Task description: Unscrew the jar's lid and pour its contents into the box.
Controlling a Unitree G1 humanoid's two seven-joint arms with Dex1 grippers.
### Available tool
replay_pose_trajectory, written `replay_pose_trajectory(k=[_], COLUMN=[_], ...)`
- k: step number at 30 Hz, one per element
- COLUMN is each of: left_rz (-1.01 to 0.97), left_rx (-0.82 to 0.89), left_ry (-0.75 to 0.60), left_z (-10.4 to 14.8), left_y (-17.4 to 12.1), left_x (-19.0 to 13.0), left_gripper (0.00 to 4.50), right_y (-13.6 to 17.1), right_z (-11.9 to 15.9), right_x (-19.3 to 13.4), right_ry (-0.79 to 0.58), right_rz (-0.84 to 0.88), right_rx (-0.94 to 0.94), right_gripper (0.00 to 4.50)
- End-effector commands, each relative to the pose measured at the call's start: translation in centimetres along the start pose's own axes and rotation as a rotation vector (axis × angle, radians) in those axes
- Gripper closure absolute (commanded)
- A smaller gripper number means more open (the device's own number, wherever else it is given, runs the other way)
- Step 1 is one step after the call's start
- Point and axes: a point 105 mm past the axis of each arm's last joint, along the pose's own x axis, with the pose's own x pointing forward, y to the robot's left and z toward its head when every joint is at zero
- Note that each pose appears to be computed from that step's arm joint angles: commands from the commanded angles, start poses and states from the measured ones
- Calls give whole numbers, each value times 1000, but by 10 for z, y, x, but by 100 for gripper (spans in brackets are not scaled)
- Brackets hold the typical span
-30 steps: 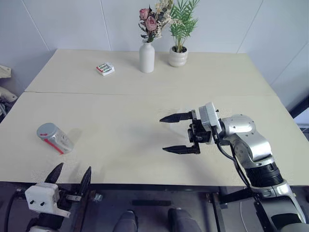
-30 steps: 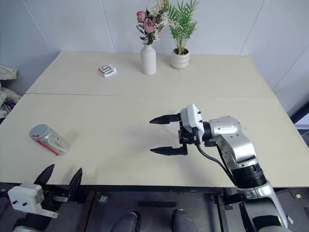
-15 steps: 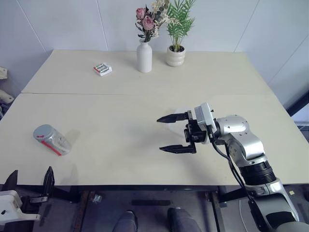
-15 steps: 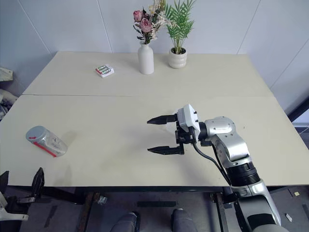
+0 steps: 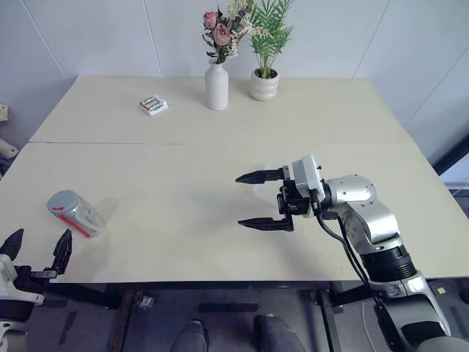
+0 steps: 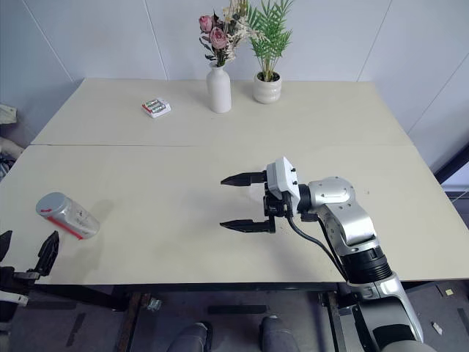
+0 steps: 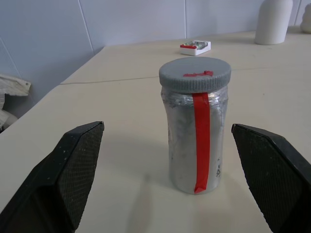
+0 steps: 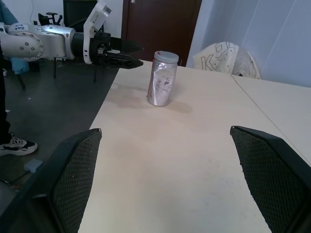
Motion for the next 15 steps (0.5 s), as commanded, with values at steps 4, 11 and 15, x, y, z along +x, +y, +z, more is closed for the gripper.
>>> replay_pose_trajectory(k=[4, 11, 15], left_rz=[-38, -47, -40], left_rx=[-4, -3, -5], left_ry=[-20, -39, -44], left_z=[2, 1, 0], left_y=[-6, -11, -11], left_x=[17, 39, 47], left_gripper=[1, 1, 1], right_y=[1, 0, 0], right_z=[14, 15, 15], right_x=[1, 2, 1], right_ry=[-33, -38, -35], right_rz=[-8, -16, -22], right_rx=[-47, -49, -51], right_gripper=[0, 0, 0])
